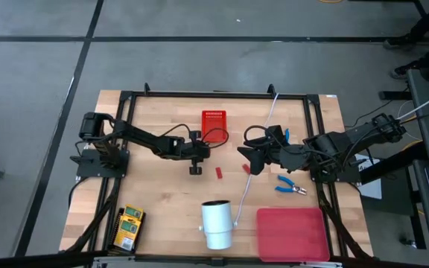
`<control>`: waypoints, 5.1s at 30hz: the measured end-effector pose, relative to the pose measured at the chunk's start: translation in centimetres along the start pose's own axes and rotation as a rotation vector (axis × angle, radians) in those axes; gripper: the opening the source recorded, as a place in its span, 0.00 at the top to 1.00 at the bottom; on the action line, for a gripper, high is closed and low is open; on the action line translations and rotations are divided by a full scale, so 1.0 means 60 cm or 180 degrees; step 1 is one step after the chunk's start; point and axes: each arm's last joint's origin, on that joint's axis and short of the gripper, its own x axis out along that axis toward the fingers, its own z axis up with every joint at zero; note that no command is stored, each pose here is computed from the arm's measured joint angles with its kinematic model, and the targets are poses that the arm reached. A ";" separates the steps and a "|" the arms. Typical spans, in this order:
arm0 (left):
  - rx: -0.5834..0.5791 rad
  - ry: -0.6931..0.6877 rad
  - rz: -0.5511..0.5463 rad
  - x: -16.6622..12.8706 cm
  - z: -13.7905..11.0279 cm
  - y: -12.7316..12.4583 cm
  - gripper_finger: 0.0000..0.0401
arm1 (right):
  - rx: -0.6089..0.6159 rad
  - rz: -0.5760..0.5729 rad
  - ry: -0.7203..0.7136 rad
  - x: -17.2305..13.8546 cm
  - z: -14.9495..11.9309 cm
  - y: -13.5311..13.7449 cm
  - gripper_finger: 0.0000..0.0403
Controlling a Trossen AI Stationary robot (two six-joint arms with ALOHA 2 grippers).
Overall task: Pick & Place School Supplies
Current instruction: Put the red eraser into the red bin
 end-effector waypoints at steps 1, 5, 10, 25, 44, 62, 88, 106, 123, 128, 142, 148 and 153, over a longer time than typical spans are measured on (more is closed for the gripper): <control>0.0004 0.0004 0.0001 0.001 -0.001 0.002 0.88 | 0.0000 0.0005 0.0003 0.000 -0.001 0.000 0.47; 0.0033 0.0059 -0.0044 0.010 -0.006 0.007 0.88 | 0.0006 0.0033 0.0018 -0.003 -0.003 0.003 0.47; 0.0045 0.0026 -0.0076 0.024 -0.008 0.005 0.88 | 0.0026 0.0056 0.0025 -0.003 -0.003 0.004 0.47; -0.0128 0.0048 -0.0352 0.024 -0.010 -0.010 0.88 | 0.0052 0.0129 0.0056 -0.010 -0.010 0.010 0.47; -0.0156 -0.0437 -0.0308 -0.063 0.032 -0.018 0.85 | 0.0032 0.0163 0.0080 -0.015 -0.015 0.013 0.47; -0.0508 0.0116 -0.0851 0.012 -0.020 0.050 0.57 | 0.0072 0.0163 0.0090 -0.016 -0.016 0.013 0.47; -0.1520 -0.1014 -0.0220 -0.086 0.031 0.168 0.95 | 0.0030 0.0065 -0.0048 -0.016 -0.014 0.011 0.47; -0.1662 -0.1319 -0.1539 -0.062 0.026 0.213 0.54 | 0.0114 0.0204 0.0525 -0.005 -0.035 0.013 0.47; -0.2028 -0.1113 -0.0614 -0.283 -0.014 0.113 0.62 | 0.1486 -0.0759 0.1984 0.227 -0.142 -0.137 0.47; -0.2046 -0.1345 -0.0514 -0.315 -0.019 0.099 0.62 | 0.1083 -0.1324 0.2227 0.232 -0.165 -0.172 0.48; -0.2025 -0.1459 -0.0420 -0.323 -0.017 0.094 0.63 | -0.0018 -0.1672 0.2358 0.223 -0.182 -0.197 0.53; -0.2047 -0.1489 -0.0432 -0.324 -0.015 0.094 0.63 | -0.0368 -0.1673 0.2411 0.231 -0.192 -0.204 0.52; -0.2087 -0.1500 -0.0444 -0.324 -0.015 0.095 0.63 | -0.0544 -0.1717 0.2484 0.241 -0.205 -0.212 0.52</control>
